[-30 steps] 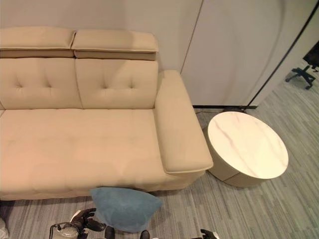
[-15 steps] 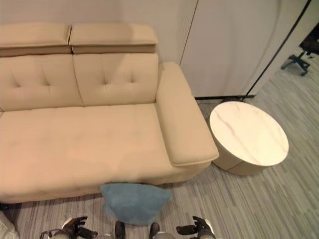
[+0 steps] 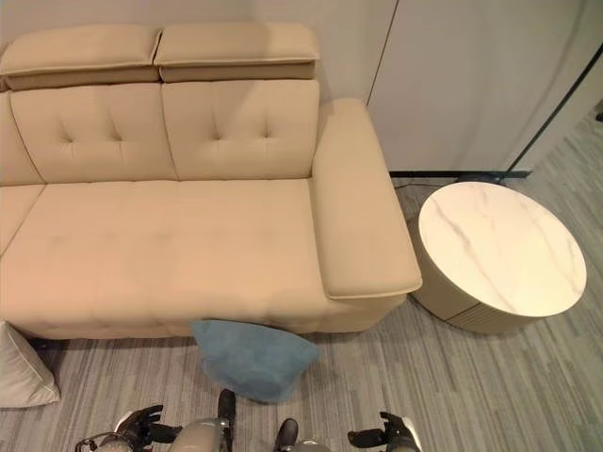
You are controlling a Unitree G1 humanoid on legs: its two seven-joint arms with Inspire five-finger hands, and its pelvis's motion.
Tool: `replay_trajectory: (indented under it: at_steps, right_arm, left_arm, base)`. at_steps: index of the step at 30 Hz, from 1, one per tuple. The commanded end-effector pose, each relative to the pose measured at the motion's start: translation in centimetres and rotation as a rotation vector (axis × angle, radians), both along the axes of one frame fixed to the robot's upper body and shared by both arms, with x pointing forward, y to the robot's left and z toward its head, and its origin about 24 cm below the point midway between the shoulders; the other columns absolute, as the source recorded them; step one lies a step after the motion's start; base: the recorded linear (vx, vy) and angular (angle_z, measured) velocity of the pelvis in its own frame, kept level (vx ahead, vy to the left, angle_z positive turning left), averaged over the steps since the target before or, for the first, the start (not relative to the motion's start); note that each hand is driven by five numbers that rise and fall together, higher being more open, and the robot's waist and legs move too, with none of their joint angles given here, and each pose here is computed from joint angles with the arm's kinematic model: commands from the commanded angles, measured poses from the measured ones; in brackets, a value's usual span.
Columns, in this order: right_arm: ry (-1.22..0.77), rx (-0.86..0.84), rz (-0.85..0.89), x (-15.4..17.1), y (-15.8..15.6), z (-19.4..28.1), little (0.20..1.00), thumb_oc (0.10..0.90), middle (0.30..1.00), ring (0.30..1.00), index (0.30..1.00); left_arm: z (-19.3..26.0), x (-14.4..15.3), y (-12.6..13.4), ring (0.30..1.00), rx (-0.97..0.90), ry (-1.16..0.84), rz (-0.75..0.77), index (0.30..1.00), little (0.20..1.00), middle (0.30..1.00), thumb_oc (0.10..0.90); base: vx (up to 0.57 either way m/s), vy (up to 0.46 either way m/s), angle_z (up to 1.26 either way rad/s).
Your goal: Pick up all the scattered cushions and arrange them neatly on the sofa.
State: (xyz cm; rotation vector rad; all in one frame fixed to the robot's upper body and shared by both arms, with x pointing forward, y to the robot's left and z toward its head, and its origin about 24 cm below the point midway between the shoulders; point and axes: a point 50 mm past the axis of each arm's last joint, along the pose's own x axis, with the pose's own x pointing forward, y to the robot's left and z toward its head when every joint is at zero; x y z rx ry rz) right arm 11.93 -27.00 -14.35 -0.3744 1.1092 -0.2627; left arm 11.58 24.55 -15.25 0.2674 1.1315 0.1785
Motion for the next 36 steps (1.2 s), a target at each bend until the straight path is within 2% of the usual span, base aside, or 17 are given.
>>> replay_trajectory:
  at_steps: [1,5,9,10,14,16,17,18,20,22,23,24,25,26,27,29,36]
  right_arm:
    - [-0.059,-0.040,-0.046,0.5,-1.3,0.7,0.900,0.800,0.900,0.900,0.900]
    - [-0.065,-0.037,-0.062,0.4,-1.4,0.8,0.900,0.800,0.900,0.900,0.900]
    - [-0.130,-0.032,-0.063,2.5,-1.1,1.4,0.900,0.800,0.900,0.900,0.900]
    - [-0.186,-0.025,-0.053,4.3,-0.6,2.0,0.900,0.800,0.900,0.900,0.900]
    - [-0.286,-0.019,-0.065,6.8,-0.1,3.2,0.900,0.800,0.900,0.900,0.900]
    - [-0.441,0.003,-0.107,9.6,0.4,5.0,0.900,0.800,0.900,0.900,0.900]
    - [-0.441,0.003,-0.107,9.6,0.4,5.0,0.900,0.800,0.900,0.900,0.900]
    - [-0.576,0.017,-0.150,11.6,0.7,6.9,0.900,0.800,0.900,0.900,0.900]
    - [-0.716,0.015,-0.191,14.0,0.9,9.2,0.900,0.800,0.900,0.900,0.900]
    - [-0.756,0.019,-0.195,14.7,1.0,10.0,0.900,0.800,0.900,0.900,0.900]
    - [-0.851,0.015,-0.192,16.4,1.5,11.9,0.900,0.800,0.900,0.900,0.900]
    - [-0.852,0.015,-0.192,16.4,1.5,11.9,0.900,0.800,0.900,0.900,0.900]
    - [-0.949,0.014,-0.196,18.1,1.9,14.1,0.900,0.800,0.900,0.900,0.900]
    - [-0.997,0.016,-0.199,18.9,2.0,15.2,0.900,0.800,0.900,0.900,0.900]
    - [-0.998,0.016,-0.199,18.9,2.0,15.3,0.900,0.800,0.900,0.900,0.900]
    - [-1.109,0.027,-0.210,20.5,2.3,17.8,0.900,0.800,0.900,0.900,0.900]
    - [-1.246,0.038,-0.149,22.8,3.1,21.8,0.900,0.800,0.900,0.900,0.900]
  left_arm:
    - [0.4,2.0,-1.1,0.900,-0.003,-0.064,-0.039,0.900,0.900,0.900,0.800]
    - [0.5,2.7,-1.8,0.900,-0.010,-0.087,-0.061,0.900,0.900,0.900,0.800]
    - [1.5,5.0,-1.8,0.900,0.001,-0.164,-0.075,0.900,0.900,0.900,0.800]
    - [2.3,6.5,-1.7,0.900,0.007,-0.226,-0.062,0.900,0.900,0.900,0.800]
    - [3.7,8.5,-1.2,0.900,0.030,-0.335,-0.020,0.900,0.900,0.900,0.800]
    - [5.6,10.7,-1.0,0.900,0.039,-0.476,0.013,0.900,0.900,0.900,0.800]
    - [5.6,10.7,-1.0,0.900,0.039,-0.476,0.013,0.900,0.900,0.900,0.800]
    - [7.3,12.4,-1.2,0.900,0.026,-0.589,0.036,0.900,0.900,0.900,0.800]
    - [9.2,14.3,-1.6,0.900,0.016,-0.707,0.057,0.900,0.900,0.900,0.800]
    - [9.9,15.0,-1.8,0.900,0.005,-0.740,0.059,0.900,0.900,0.900,0.800]
    - [11.9,16.8,-2.2,0.900,0.002,-0.833,0.064,0.900,0.900,0.900,0.800]
    - [11.9,16.9,-2.2,0.900,0.002,-0.834,0.063,0.900,0.900,0.900,0.800]
    - [14.3,18.9,-2.7,0.900,-0.001,-0.935,0.053,0.900,0.900,0.900,0.800]
    - [15.5,19.7,-3.0,0.900,-0.003,-0.980,0.044,0.900,0.900,0.900,0.800]
    - [15.5,19.7,-3.0,0.900,-0.003,-0.981,0.044,0.900,0.900,0.900,0.800]
    - [18.6,21.7,-4.3,0.900,-0.024,-1.106,0.023,0.900,0.900,0.900,0.800]
    - [22.4,23.8,-5.4,0.900,0.018,-1.223,-0.061,0.900,0.900,0.900,0.800]
  base:
    - [0.00,0.081,0.06]
    - [0.04,0.141,0.05]
    - [-0.16,0.120,-0.02]
    - [-0.22,0.132,-0.16]
    - [-0.15,0.120,-0.26]
    - [-0.05,0.092,-0.17]
    - [-0.13,0.070,-0.18]
    - [-0.14,0.068,-0.07]
    - [-0.19,0.089,-0.06]
    - [-0.13,0.058,-0.06]
    - [-0.10,0.043,-0.01]
    - [-0.18,0.082,-0.01]
    - [-0.11,0.056,-0.03]
    - [-0.11,0.056,-0.02]
    - [-0.08,0.035,-0.03]
    - [-0.08,0.011,-0.02]
    - [-0.04,-0.003,0.03]
